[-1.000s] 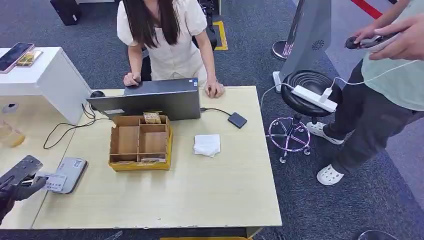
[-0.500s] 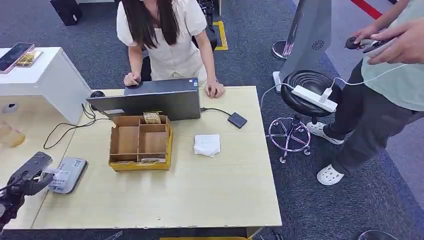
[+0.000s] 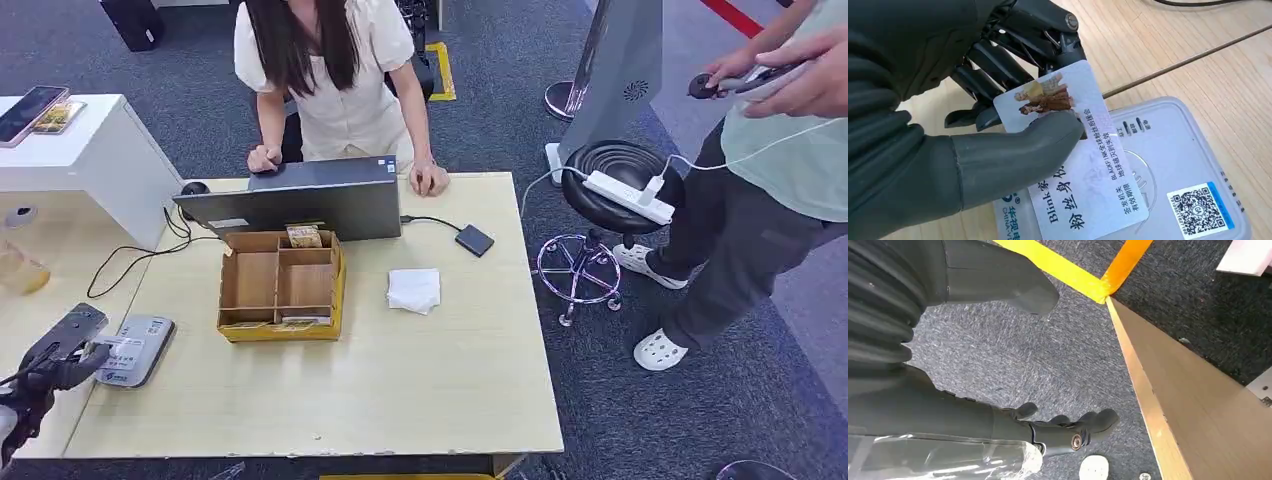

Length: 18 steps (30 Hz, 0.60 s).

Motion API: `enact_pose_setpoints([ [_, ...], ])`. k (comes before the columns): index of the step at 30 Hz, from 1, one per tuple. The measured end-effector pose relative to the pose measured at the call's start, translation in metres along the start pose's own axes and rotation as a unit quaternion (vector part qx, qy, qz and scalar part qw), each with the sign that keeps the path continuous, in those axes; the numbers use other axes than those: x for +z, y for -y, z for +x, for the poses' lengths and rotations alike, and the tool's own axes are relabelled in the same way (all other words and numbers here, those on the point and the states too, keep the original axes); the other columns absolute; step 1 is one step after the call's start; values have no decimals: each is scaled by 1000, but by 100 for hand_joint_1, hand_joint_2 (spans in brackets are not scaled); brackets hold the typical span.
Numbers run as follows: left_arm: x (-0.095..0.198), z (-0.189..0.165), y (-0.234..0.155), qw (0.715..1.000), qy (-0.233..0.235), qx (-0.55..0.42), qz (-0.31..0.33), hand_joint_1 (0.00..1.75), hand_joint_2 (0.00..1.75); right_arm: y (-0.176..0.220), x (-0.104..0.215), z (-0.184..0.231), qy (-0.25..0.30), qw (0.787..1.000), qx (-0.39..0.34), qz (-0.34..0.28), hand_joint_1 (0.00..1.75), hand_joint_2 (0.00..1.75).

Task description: Pass the card to the sensor for recognition and then transmit it.

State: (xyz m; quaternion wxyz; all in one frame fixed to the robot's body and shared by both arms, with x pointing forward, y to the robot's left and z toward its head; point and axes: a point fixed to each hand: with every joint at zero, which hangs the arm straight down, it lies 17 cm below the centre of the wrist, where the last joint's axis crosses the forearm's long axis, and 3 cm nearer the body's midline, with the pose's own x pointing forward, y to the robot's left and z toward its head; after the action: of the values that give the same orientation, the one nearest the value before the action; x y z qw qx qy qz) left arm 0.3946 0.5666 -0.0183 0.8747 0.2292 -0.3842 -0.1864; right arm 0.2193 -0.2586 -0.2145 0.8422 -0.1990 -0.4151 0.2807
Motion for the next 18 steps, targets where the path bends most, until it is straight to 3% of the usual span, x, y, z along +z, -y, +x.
enact_pose_setpoints([
  [10,1,2,-2,1000,5,3,-3,175,175,0,0,0,1,1000,0,0,0,175],
  [13,3,24,-5,999,47,25,-3,175,175,0,0,0,1,1000,0,0,0,175],
  [16,12,72,-13,988,135,77,1,175,175,0,1,1,6,1000,-2,-1,0,175],
  [18,16,85,-19,985,152,86,6,175,175,0,1,1,7,1000,-2,-1,0,175],
])
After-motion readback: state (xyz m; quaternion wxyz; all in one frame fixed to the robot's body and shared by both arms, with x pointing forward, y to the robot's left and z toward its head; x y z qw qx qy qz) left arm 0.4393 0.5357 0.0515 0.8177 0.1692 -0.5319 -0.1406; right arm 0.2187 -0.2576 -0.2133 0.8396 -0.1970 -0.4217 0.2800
